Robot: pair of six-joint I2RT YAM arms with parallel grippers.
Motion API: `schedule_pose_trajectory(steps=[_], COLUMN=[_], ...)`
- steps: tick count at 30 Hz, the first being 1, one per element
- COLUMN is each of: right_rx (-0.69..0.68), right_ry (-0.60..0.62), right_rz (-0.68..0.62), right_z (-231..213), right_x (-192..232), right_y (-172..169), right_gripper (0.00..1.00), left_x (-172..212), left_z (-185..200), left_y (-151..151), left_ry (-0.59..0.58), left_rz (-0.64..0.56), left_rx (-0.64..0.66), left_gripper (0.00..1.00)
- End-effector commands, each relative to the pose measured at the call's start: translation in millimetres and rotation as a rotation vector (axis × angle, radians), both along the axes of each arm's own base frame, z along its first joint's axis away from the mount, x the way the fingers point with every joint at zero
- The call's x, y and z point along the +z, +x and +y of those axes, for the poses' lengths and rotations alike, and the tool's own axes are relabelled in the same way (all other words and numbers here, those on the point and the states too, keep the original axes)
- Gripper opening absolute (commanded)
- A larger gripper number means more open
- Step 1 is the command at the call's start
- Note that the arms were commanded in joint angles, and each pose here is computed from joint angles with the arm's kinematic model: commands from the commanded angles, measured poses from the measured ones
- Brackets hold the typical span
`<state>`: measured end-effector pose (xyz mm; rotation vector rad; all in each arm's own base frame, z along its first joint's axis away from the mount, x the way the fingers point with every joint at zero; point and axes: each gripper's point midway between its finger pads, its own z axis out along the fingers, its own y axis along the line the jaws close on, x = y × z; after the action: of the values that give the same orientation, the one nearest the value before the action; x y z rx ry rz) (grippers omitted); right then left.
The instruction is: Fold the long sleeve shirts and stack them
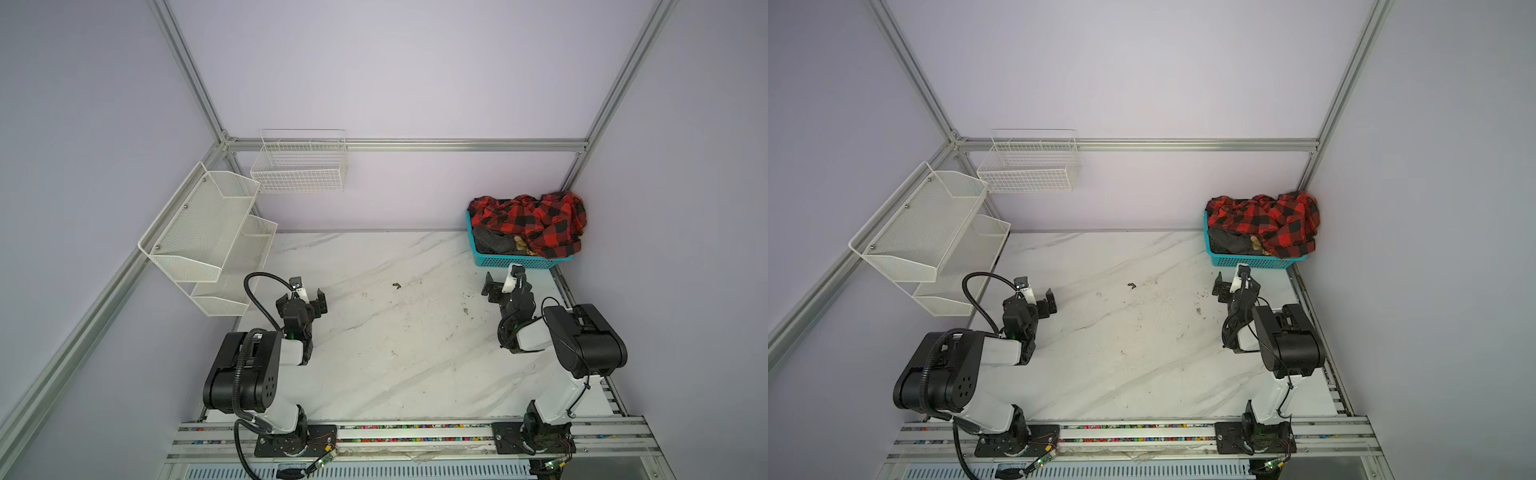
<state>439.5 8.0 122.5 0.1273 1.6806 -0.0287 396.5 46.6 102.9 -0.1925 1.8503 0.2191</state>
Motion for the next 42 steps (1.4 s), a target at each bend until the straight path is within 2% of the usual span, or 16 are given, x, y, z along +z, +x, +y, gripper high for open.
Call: schedule_pose_trajectory(steps=[1, 20, 21, 22, 24, 26, 27, 29, 31, 32, 33, 35, 38, 42], right_rx=[-0.005, -0.004, -0.023, -0.113, -0.239, -0.321, -0.302, -0.204, -0.285, -0.286, -0.295, -0.346, -0.405, -0.485], right_ry=[-0.013, -0.013, -0.011, 0.002, 0.045, 0.09, 0.113, 0.219, 0.369, 0.439, 0.457, 0.39, 0.327, 0.267], right_rz=[-0.045, -0.046, -0.059, -0.072, 0.026, 0.087, 0.106, 0.09, 0.068, 0.077, 0.089, 0.144, 0.206, 0.259], right_z=[-3, -3, -6, -18, -35, -43, -38, -18, -33, -41, -47, -55, -63, -78], right_x=[11, 11, 15, 29, 55, 113, 140, 185, 192, 194, 196, 201, 201, 181], right_y=[0, 0, -1, 1, 18, 44, 55, 77, 83, 90, 98, 115, 142, 166], right_gripper=[0.97, 0.97, 0.97, 0.97, 0.97, 0.97, 0.97, 0.97, 0.97, 0.97, 0.97, 0.95, 0.91, 0.9], left_x=[11, 10, 10, 9, 26, 46, 64, 130, 170, 189, 197, 211, 215, 203], left_z=[0, 0, 0, 0, -4, -4, 2, 13, 12, 3, -8, -44, -109, -165], left_y=[1, 1, 2, 2, 6, 21, 29, 40, 53, 60, 74, 91, 103, 97], left_ry=[0.017, 0.013, 0.012, 0.005, 0.038, 0.04, 0.036, -0.062, -0.221, -0.295, -0.351, -0.415, -0.415, -0.385], left_rz=[-0.047, -0.043, -0.038, -0.024, -0.029, 0.107, 0.118, -0.022, -0.11, -0.12, -0.108, -0.076, -0.025, 0.053], left_rx=[-0.003, -0.004, -0.003, 0.001, -0.024, -0.018, 0.022, 0.127, 0.167, 0.145, 0.13, 0.048, -0.125, -0.248], left_gripper=[1.0, 1.0, 1.0, 1.0, 1.0, 1.0, 1.0, 1.0, 1.0, 0.99, 0.99, 0.97, 0.98, 0.98])
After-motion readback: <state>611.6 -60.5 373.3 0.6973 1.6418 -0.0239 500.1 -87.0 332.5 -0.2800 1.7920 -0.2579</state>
